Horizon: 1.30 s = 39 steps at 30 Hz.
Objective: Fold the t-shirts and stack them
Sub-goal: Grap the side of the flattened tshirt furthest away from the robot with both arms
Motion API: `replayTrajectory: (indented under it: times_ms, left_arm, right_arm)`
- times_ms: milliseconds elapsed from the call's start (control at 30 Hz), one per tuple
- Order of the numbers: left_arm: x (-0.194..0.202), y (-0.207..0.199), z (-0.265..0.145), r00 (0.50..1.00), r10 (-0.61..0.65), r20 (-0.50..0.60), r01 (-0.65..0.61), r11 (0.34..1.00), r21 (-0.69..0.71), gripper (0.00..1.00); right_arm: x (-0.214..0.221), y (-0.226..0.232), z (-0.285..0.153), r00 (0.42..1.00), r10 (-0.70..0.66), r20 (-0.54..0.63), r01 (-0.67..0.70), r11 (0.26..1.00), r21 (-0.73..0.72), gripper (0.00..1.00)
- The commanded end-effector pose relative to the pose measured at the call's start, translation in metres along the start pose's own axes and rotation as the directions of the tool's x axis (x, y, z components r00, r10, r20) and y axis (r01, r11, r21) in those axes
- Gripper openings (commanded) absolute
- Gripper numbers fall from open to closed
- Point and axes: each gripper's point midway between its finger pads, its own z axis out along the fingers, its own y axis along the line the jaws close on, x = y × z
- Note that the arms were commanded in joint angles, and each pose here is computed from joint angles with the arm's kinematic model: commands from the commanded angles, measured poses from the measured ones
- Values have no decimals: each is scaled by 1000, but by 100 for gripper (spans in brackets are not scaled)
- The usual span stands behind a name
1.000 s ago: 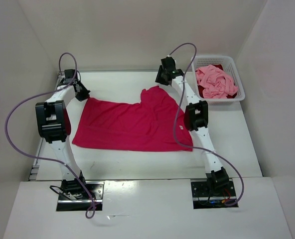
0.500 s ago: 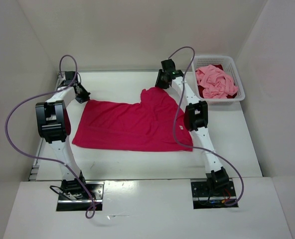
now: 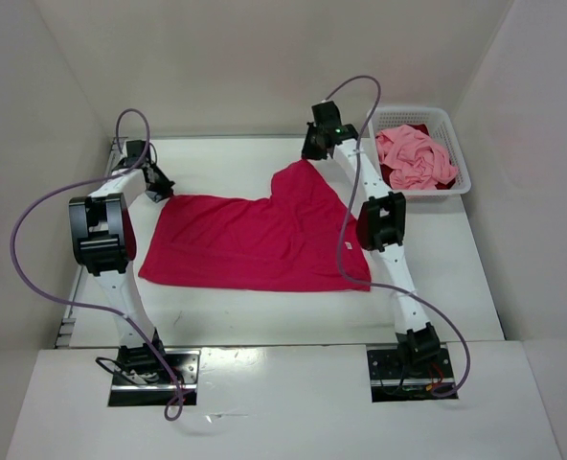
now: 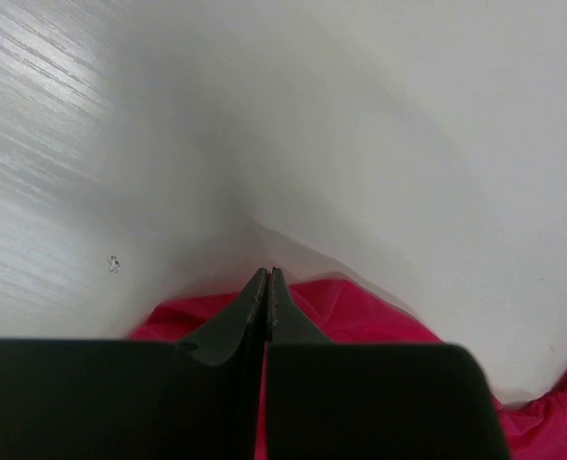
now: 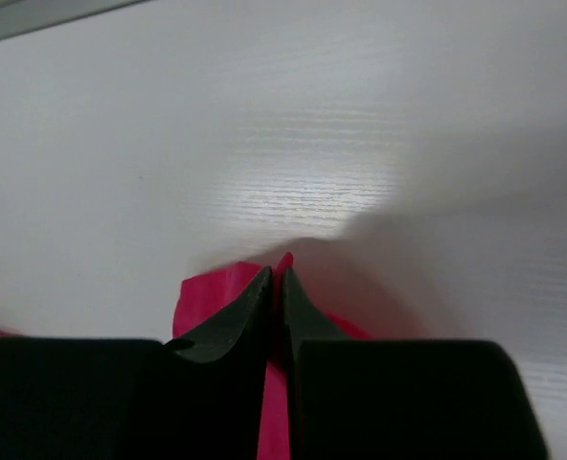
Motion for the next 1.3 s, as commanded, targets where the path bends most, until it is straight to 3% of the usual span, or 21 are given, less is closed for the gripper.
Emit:
replayTrajectory:
  times_ms: [0,33,67,100,167,300,833,1133,1267]
  left_arm:
    - [-8,-4,-12,999,22,32,-23,999,29,0]
    - [-8,-4,-12,999,22,31,-23,999,29,0]
    - [-8,-4,-12,999,22,31,-23,999,29,0]
    - [-8,-4,-12,999,22,31,-23,999,29,0]
    - [-8,-4,-12,999,22,31,-23,999,29,0]
    - [-12,-6,-13,999,22,39,-23,999,34,0]
    - [-9,-6,0,1000,22,20,-22,999,32,0]
    - [-6,-4,1,1000,21,12,-22,999,27,0]
    - [-2,-1,2,1000,21,5,-21,1000,22,0]
  right_arm:
    - [-59,39,-75,982,-76,174,79,997,-13,15]
    - [-47,28,-63,986,-78,146,76,997,19,21]
    - [-45,26,-61,986,-91,142,89,996,23,39]
    - [-39,22,-57,988,-92,124,89,996,32,46]
    - [-28,7,-47,993,-86,86,81,995,59,53]
    - [-29,6,-40,994,-70,84,67,997,38,57]
    - [1,-14,17,1000,0,-4,0,1000,-22,51]
    - [-6,-13,27,999,32,30,-30,998,-57,50]
    - [-2,-15,31,999,42,22,-40,998,-52,38]
